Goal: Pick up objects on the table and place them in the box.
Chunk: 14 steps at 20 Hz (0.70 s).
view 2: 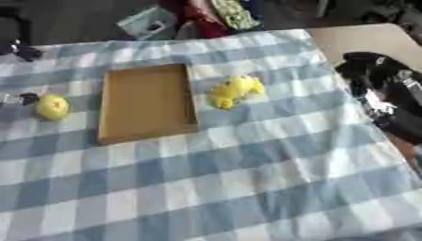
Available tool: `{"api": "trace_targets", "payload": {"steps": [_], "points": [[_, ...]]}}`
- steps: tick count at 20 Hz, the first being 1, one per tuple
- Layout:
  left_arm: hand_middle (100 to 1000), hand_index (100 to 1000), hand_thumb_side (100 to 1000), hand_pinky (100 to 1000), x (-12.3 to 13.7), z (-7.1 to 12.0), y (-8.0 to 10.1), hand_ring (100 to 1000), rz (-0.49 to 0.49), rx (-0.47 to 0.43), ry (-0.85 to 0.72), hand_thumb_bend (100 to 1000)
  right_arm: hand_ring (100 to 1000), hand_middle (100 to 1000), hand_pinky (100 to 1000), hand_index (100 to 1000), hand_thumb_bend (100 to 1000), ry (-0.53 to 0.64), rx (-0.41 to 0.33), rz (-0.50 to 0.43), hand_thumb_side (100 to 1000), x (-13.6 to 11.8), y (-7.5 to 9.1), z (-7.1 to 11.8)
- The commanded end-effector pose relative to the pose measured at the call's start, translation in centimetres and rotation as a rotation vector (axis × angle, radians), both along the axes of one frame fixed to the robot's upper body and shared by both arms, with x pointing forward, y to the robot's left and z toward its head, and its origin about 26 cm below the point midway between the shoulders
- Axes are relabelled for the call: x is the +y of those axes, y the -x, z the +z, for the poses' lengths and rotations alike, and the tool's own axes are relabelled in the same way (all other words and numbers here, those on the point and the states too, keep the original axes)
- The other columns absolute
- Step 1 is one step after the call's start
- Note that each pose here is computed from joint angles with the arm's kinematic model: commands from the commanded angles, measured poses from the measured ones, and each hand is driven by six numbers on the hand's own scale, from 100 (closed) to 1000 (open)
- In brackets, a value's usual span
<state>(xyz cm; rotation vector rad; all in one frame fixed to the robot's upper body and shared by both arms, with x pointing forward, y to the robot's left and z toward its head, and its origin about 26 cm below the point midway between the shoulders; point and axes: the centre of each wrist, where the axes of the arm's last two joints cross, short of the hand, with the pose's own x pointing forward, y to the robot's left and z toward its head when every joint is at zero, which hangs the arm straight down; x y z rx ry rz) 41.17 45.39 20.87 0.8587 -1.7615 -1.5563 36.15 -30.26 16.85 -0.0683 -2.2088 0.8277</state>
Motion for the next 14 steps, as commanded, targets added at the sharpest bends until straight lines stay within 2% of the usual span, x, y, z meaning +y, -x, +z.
{"api": "trace_targets", "payload": {"steps": [1, 14], "points": [[728, 881, 435, 764, 0.63, 1.45, 0.33, 714, 0.009, -0.027, -0.03, 516, 815, 698, 829, 854, 100, 0.012, -0.025, 0.003, 593, -0.29, -0.07, 0.95], [702, 876, 471, 750, 1.06, 0.49, 0.45, 683, 0.034, 0.003, -0.083, 542, 816, 698, 830, 855, 100, 0.011, -0.021, 0.007, 595, -0.25, -0.1, 0.86]]}}
